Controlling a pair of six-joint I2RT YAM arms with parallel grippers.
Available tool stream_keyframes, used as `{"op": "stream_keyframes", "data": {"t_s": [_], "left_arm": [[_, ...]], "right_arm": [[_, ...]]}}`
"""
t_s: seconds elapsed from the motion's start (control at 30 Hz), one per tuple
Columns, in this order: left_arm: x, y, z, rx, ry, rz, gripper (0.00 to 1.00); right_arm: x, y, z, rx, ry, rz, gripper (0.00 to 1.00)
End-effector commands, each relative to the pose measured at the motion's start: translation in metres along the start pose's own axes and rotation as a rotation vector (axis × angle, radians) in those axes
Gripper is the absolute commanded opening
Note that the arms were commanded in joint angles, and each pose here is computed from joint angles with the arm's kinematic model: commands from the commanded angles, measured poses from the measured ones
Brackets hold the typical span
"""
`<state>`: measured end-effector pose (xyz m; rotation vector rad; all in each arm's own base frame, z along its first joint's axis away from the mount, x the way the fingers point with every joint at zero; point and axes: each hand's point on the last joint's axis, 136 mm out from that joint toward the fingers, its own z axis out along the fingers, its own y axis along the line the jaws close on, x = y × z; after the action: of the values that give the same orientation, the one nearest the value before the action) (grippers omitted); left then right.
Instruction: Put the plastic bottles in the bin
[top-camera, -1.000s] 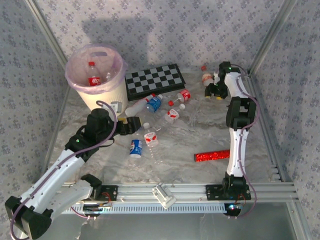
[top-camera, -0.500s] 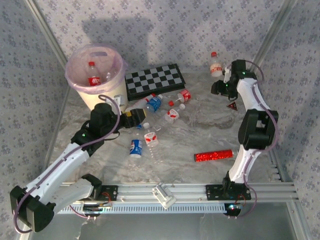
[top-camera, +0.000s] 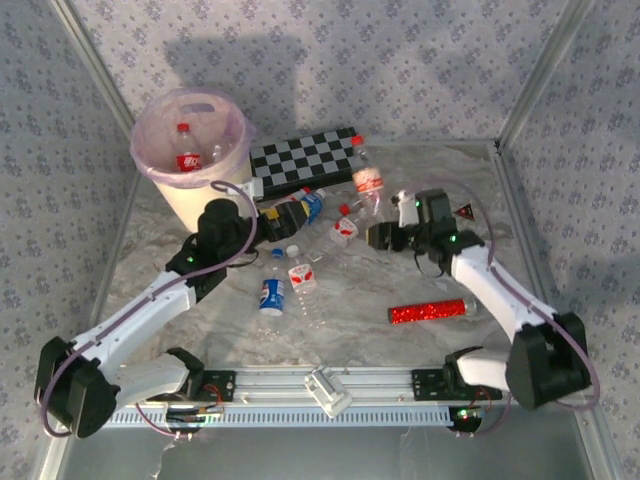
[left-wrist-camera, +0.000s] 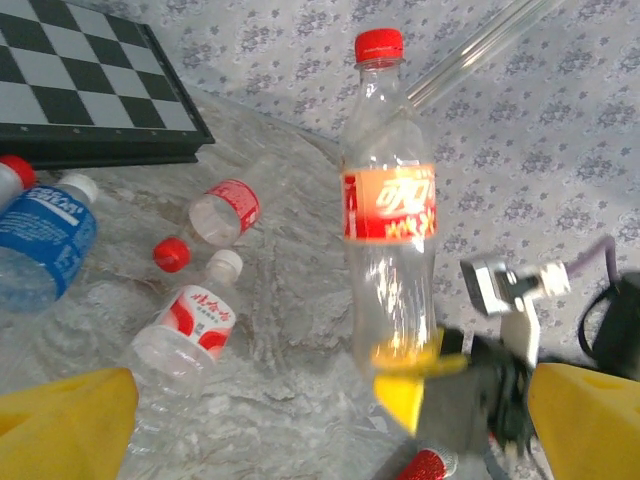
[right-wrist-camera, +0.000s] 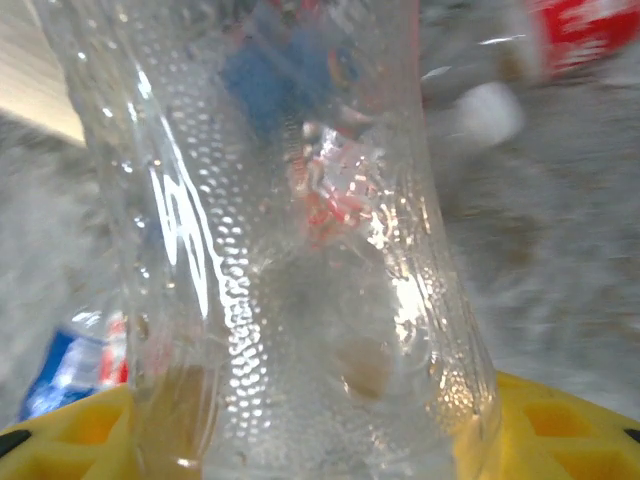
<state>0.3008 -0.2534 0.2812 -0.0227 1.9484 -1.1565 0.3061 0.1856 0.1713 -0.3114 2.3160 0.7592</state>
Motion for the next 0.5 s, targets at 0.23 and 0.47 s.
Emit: {"op": "stream_keyframes", "data": {"t_s": [0.23, 0.47], "left_arm": [[0.017, -0.034, 0.036, 0.110, 0.005, 0.023, 1.00], [0.043, -0.044, 0.066, 0.121, 0.071, 0.015, 1.00]], "right_arm": [[0.015, 0.051, 0.003, -0.087, -0.104, -0.045, 0.30], [0.019, 0.063, 0.007, -0.118, -0.102, -0.039, 0.30]]}}
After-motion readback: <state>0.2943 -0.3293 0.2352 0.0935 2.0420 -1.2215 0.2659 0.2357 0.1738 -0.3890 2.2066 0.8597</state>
